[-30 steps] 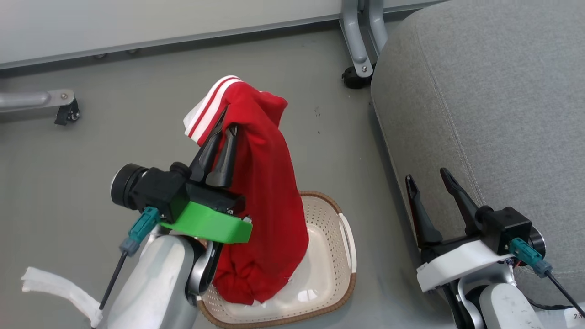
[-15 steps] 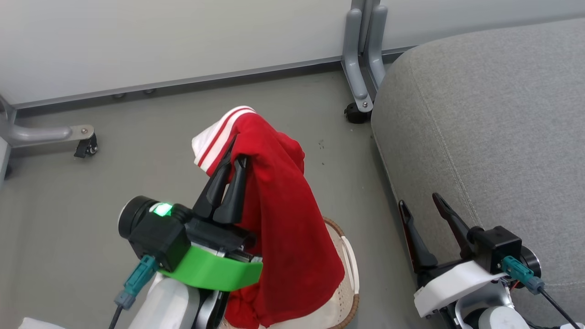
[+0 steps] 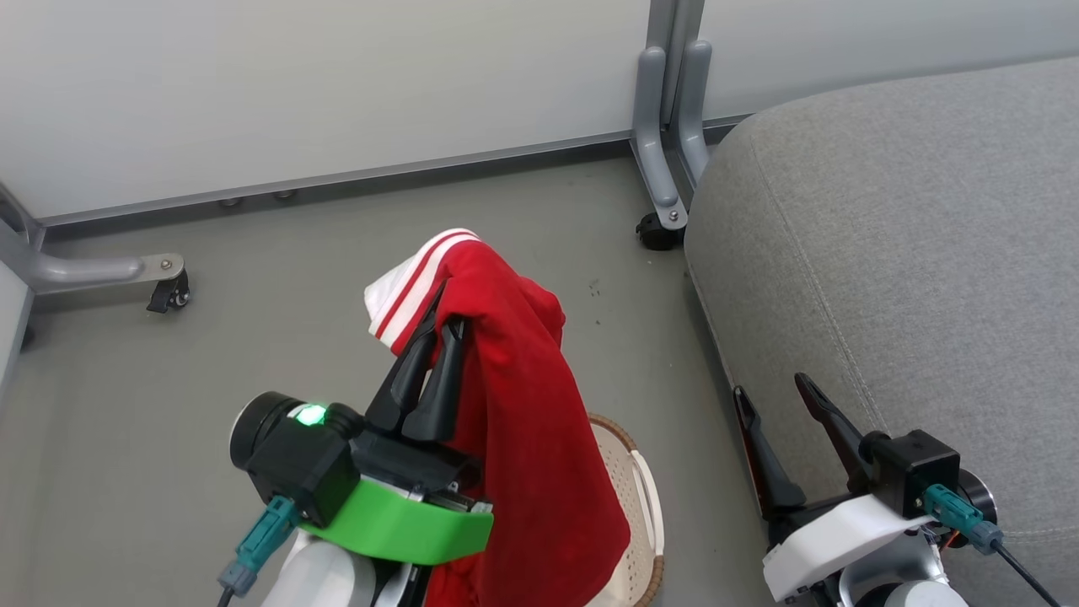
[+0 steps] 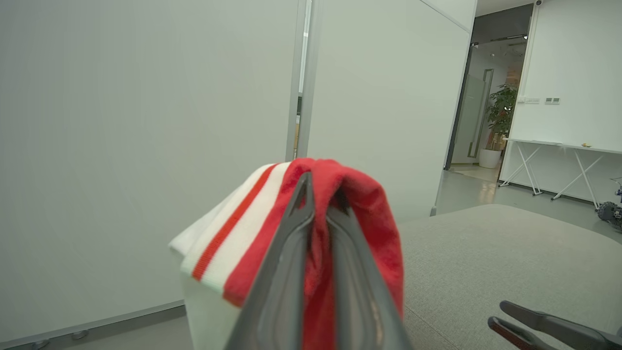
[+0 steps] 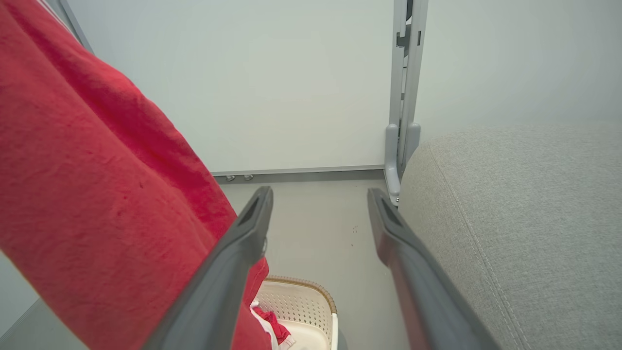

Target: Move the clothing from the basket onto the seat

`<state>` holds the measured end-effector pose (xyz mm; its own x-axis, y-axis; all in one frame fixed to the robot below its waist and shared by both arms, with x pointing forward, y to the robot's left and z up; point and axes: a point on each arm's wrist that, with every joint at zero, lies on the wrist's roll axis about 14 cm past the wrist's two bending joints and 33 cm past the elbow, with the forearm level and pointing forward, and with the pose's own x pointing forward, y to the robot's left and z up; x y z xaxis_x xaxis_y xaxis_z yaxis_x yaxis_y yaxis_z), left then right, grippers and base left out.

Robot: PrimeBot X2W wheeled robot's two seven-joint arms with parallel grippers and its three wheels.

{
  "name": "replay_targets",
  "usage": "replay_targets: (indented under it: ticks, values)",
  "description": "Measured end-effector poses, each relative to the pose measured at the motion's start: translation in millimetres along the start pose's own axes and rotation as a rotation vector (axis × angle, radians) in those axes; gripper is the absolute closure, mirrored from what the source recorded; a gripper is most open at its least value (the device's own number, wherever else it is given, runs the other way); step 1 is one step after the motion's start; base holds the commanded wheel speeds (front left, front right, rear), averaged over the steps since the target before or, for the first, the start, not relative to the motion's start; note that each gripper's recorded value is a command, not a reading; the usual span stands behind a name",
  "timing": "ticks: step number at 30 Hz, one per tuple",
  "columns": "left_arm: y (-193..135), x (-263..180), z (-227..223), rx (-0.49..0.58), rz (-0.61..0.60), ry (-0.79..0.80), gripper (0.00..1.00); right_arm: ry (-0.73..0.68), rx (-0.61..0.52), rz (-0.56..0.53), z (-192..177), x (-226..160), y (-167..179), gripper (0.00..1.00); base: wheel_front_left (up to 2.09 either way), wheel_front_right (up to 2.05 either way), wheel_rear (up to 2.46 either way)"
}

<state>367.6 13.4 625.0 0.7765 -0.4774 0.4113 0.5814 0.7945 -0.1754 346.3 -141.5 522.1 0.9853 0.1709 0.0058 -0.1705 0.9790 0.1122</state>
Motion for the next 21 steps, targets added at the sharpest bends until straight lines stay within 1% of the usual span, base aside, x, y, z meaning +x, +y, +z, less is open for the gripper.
replay_targets:
  ticks: [9, 12, 18, 21]
  values:
    - [2.6, -0.1, -3.0, -0.004, 0.005, 0.008, 1.00, 0.010, 0.005, 0.014, -3.2, 2.2, 4.5, 0.00, 0.00, 0.00, 0.00]
    - [2.6, -0.3, -3.0, -0.004, 0.006, 0.008, 1.00, 0.016, 0.011, 0.034, -4.8, 3.1, 11.3, 0.00, 0.00, 0.00, 0.00]
    - [4.1, 0.6, -5.8, -0.010, 0.008, 0.013, 1.00, 0.024, 0.036, 0.133, -6.3, 12.9, 41.7, 0.00, 0.00, 0.00, 0.00]
    - [6.2, 2.0, -8.4, -0.011, 0.008, 0.019, 1.00, 0.026, 0.057, 0.214, -6.2, 22.5, 66.0, 0.00, 0.00, 0.00, 0.00]
